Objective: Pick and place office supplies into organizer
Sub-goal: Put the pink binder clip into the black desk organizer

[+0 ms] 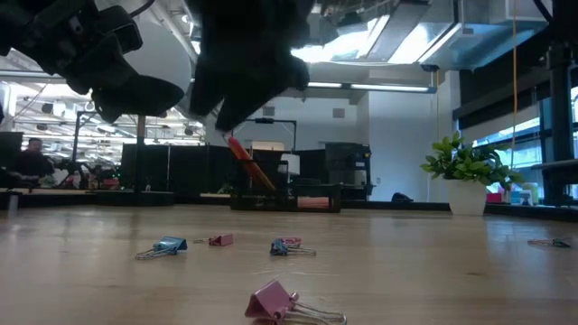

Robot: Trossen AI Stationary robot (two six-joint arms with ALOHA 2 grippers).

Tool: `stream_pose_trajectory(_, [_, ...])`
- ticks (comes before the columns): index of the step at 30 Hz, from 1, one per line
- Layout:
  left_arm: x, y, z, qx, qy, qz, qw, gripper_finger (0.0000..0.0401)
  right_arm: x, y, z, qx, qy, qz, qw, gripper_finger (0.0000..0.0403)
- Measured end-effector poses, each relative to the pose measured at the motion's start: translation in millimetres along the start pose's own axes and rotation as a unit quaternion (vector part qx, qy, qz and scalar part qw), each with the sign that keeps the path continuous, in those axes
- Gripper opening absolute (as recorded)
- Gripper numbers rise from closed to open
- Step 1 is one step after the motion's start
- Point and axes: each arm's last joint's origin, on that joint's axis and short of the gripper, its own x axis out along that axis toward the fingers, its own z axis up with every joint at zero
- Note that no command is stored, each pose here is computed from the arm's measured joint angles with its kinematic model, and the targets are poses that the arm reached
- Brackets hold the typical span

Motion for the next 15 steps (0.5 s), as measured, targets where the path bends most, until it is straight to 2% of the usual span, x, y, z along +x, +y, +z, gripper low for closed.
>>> stream_pose_trajectory(7, [0.0, 0.6, -1.4, 0.002, 0.008, 0.001, 1.0, 0.0159, 31.4, 12.4, -17.8, -0.019, 0.049, 0.013, 0.999, 0.019])
stream_pose_trajectory(13, [0.0, 0.8, -1.8, 0.003, 0.01, 0.002, 1.0, 0.0159, 40.8, 15.1, -15.7, -0.028, 0.032, 0.024, 0.999, 0.019])
stream_pose_trajectory(15, [0.0, 0.8, -1.8, 0.003, 0.01, 0.002, 1.0, 0.0159, 46.8, 12.8, -19.2, -0.029, 0.047, 0.016, 0.998, 0.019])
